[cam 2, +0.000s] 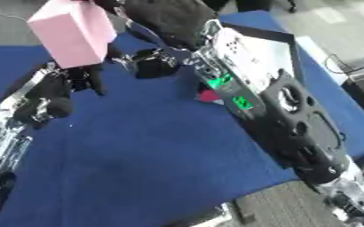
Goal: Pick up the objects with one hand, pass them to the other hand, and then place them into the box on the other side of the table.
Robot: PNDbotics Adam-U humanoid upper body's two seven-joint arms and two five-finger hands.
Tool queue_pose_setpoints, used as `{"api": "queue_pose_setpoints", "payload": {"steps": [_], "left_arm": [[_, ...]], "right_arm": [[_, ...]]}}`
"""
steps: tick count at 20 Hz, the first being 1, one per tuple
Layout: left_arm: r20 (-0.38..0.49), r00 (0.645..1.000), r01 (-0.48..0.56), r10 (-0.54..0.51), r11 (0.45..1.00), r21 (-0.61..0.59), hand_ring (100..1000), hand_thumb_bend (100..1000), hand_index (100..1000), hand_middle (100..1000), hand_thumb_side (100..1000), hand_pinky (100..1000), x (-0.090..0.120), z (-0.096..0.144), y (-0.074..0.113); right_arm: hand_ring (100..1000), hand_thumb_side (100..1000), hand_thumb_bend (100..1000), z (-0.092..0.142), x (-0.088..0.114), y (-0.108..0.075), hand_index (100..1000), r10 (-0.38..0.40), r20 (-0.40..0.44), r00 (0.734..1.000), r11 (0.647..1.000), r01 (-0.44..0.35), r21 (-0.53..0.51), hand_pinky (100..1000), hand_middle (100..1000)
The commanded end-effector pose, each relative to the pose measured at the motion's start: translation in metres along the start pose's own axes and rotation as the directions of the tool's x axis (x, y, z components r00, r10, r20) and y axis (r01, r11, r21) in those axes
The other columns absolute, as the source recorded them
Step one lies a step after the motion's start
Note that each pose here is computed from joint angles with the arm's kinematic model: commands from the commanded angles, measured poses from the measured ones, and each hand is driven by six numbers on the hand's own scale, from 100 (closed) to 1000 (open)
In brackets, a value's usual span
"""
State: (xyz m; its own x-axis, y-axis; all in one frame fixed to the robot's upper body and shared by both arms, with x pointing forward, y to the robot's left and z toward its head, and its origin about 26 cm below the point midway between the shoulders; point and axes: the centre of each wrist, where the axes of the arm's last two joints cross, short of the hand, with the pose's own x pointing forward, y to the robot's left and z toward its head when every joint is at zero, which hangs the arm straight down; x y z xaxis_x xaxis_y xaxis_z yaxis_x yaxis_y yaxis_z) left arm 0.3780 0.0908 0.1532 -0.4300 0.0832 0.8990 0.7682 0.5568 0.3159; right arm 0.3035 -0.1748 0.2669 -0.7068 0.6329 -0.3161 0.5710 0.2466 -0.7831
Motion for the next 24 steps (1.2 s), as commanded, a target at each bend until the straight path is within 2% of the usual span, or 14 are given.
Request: {"api": "queue_pose_setpoints", "payload": {"steps": [1, 4, 7, 10, 13, 14, 15, 17, 20, 24], "left_arm": [[0.027, 1.000, 0.012, -0.013, 1.000, 0.026, 504, 1000, 705, 494, 527, 637, 0.003, 0.001, 0.006], [0.017, 1.000, 0.011, -0.012, 0.999, 0.050, 502, 998, 705, 491, 535, 636, -0.001, 0.008, 0.009], [-0.012, 1.000, 0.016, -0.014, 0.995, 0.102, 498, 986, 703, 488, 538, 634, -0.009, 0.023, 0.013], [-0.052, 0.998, 0.034, -0.026, 0.987, 0.154, 495, 978, 700, 485, 537, 632, -0.017, 0.041, 0.017], [-0.078, 0.997, 0.043, -0.024, 0.968, 0.249, 491, 969, 695, 481, 533, 628, -0.025, 0.065, 0.021], [-0.082, 0.996, 0.051, -0.029, 0.959, 0.279, 490, 968, 692, 478, 532, 627, -0.026, 0.072, 0.023], [-0.083, 0.996, 0.062, -0.037, 0.947, 0.314, 488, 966, 689, 477, 531, 626, -0.026, 0.080, 0.025], [-0.073, 0.995, 0.085, -0.062, 0.920, 0.383, 488, 963, 687, 476, 531, 626, -0.021, 0.093, 0.029], [-0.036, 0.993, 0.113, -0.109, 0.875, 0.470, 489, 959, 687, 478, 534, 628, -0.009, 0.104, 0.034], [0.017, 0.985, 0.135, -0.174, 0.820, 0.556, 492, 951, 688, 480, 540, 631, 0.010, 0.112, 0.035]], "right_arm": [[683, 112, 100, 0.002, -0.009, -0.009, 335, 0.055, -0.026, 0.998, 0.998, -0.056, -0.039, 743, 561], [686, 100, 100, 0.006, -0.017, -0.013, 338, 0.074, -0.078, 0.994, 0.995, -0.079, -0.067, 702, 562], [690, 100, 100, 0.015, -0.029, -0.020, 340, 0.100, -0.167, 0.981, 0.988, -0.118, -0.100, 658, 557], [700, 100, 100, 0.028, -0.044, -0.027, 347, 0.129, -0.272, 0.953, 0.978, -0.168, -0.124, 603, 547], [720, 100, 100, 0.047, -0.064, -0.025, 374, 0.130, -0.397, 0.908, 0.974, -0.193, -0.122, 527, 523], [740, 101, 100, 0.054, -0.071, -0.023, 392, 0.122, -0.444, 0.888, 0.974, -0.194, -0.121, 481, 513], [754, 243, 100, 0.062, -0.080, -0.021, 406, 0.117, -0.490, 0.864, 0.974, -0.197, -0.115, 454, 511], [772, 416, 100, 0.079, -0.096, -0.018, 423, 0.107, -0.580, 0.808, 0.973, -0.205, -0.106, 425, 509], [798, 401, 100, 0.108, -0.119, -0.016, 453, 0.107, -0.694, 0.712, 0.971, -0.226, -0.082, 385, 509], [835, 334, 100, 0.147, -0.143, -0.015, 495, 0.114, -0.818, 0.564, 0.975, -0.223, -0.017, 343, 504]]}}
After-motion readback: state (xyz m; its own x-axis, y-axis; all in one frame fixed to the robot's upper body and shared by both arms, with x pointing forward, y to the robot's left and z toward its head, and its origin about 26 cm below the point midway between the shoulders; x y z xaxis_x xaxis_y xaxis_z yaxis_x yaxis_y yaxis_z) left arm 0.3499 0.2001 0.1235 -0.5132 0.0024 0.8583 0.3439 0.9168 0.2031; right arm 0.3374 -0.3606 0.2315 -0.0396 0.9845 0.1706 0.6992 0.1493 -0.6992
